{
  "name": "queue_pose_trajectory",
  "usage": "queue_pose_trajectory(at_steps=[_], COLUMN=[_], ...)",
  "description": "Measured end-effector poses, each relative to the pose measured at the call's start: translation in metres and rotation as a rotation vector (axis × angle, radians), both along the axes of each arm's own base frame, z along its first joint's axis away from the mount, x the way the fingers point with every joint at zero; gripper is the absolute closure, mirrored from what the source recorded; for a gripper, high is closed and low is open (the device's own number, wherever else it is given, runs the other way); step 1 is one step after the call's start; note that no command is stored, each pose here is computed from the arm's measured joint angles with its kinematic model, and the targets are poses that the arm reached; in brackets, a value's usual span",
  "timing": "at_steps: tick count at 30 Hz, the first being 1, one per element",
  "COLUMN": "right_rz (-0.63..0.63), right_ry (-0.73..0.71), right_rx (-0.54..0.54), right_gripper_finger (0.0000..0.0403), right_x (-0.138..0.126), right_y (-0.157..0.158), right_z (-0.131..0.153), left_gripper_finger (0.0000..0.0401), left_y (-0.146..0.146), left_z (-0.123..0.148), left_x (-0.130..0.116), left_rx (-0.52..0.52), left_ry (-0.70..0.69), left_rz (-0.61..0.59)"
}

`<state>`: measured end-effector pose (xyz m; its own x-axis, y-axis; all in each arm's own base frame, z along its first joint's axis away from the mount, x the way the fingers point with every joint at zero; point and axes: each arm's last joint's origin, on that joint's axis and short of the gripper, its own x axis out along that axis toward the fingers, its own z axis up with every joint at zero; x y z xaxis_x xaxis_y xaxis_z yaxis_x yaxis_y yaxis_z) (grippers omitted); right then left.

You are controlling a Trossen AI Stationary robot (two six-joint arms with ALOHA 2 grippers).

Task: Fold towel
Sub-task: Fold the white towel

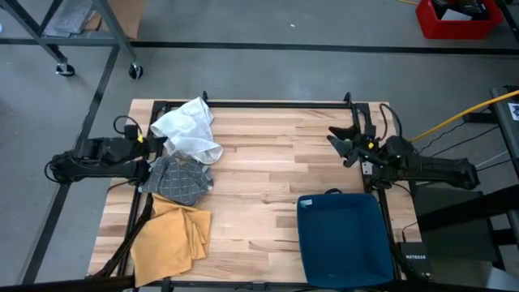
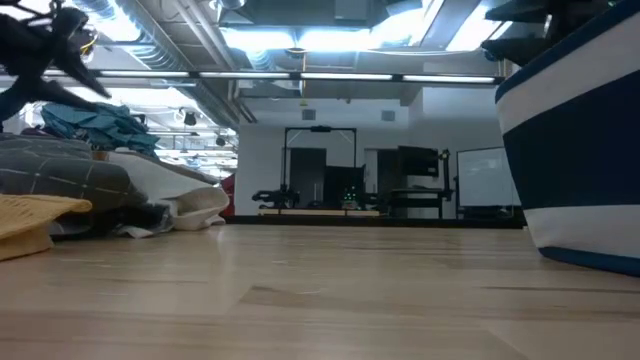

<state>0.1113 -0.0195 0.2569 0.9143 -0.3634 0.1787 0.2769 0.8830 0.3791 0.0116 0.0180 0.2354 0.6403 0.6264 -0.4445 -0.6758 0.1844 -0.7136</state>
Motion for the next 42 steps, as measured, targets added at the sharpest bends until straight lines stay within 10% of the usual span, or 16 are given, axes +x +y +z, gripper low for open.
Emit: queue_pose_trajectory(at_steps=[24, 42], right_rz=[0.052, 0.049], right_ry=[0.407, 0.393], right_rx=[-0.249, -0.257], right_gripper_finger=[0.0173, 0.0173], right_x=[0.137, 0.151], right_y=[-0.013, -0.014], right_z=[0.042, 0.056], left_gripper_finger=[0.0287, 0.0287], left_y=[0.001, 0.002], left_z=[-0.018, -0.03], left_x=[0.03, 0.075], left_rx=[-0.031, -0.032], left_ry=[0.192, 0.471], left_rz=[0.031, 0.051])
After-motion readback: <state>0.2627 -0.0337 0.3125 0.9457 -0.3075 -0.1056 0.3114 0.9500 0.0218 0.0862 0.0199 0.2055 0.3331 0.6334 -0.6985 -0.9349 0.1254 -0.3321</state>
